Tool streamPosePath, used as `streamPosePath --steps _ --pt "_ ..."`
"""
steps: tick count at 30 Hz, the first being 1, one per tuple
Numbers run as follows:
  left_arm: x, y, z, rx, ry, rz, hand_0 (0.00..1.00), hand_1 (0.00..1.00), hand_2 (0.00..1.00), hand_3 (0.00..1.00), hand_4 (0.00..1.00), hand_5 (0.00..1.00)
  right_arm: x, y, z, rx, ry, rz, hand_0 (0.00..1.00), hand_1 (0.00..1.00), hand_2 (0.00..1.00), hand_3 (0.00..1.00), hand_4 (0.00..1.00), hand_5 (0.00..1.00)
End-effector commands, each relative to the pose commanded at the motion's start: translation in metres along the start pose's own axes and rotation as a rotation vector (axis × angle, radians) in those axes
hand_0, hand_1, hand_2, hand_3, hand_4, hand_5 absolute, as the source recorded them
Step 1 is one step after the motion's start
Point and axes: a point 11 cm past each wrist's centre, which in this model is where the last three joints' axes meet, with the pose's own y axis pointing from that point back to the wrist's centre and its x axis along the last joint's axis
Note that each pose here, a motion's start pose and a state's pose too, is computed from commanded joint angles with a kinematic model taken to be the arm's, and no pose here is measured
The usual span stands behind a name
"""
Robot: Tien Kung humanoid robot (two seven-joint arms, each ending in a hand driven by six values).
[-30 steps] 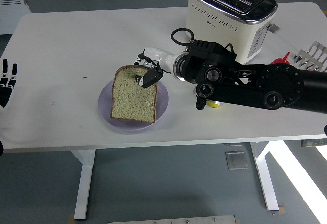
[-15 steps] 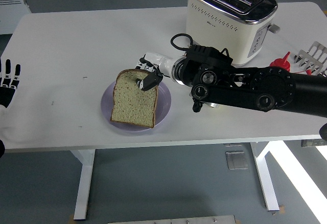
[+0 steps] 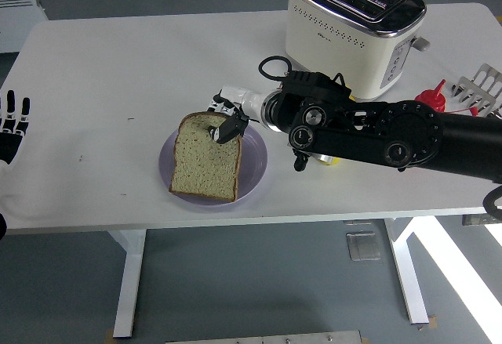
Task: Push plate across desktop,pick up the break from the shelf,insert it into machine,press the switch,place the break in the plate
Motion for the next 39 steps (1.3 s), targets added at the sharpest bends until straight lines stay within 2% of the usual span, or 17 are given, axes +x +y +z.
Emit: streamPosePath --steps 5,6,11,12,17,18,39 --pt "0.002 -0.001 0.002 -0.004 0.017 0.003 0.753 0.681 0.641 0.662 0.696 0.867 -0.003 -0.002 0.001 0.006 0.005 -0.025 0.513 0.553 0.566 0.539 0.391 0.003" --pt "0.002 -0.001 0.002 -0.004 0.021 0.003 0.752 0.681 0.64 0.662 0.691 0.898 -0.004 -0.002 0.001 0.008 0.006 -0.028 0.556 0.592 0.596 0.557 0.445 0.065" --pt "0.004 -0.001 0.004 -0.008 0.039 0.007 0.752 0.681 0.64 0.662 0.691 0.898 -0.005 -0.004 0.001 0.02 0.014 -0.044 0.556 0.592 0.596 0.557 0.445 0.065" --pt "0.004 -0.002 0.005 -0.012 0.044 0.009 0.752 0.68 0.639 0.658 0.671 0.955 -0.006 -0.004 0.001 0.023 0.018 -0.047 0.621 0.638 0.649 0.59 0.49 0.122" --pt "0.008 -0.002 0.009 -0.029 0.068 0.021 0.752 0.68 0.639 0.658 0.671 0.955 -0.006 -0.005 0.001 0.03 0.026 -0.053 0.621 0.638 0.649 0.59 0.49 0.122" --pt "0.008 -0.002 0.01 -0.032 0.071 0.023 0.752 0.68 0.639 0.659 0.666 0.998 -0.006 -0.005 0.001 0.032 0.027 -0.054 0.644 0.663 0.673 0.62 0.515 0.145" --pt "0.013 -0.003 0.012 -0.038 0.081 0.03 0.753 0.681 0.638 0.658 0.653 0.998 -0.006 -0.006 0.001 0.044 0.016 -0.067 0.656 0.681 0.709 0.673 0.548 0.181"
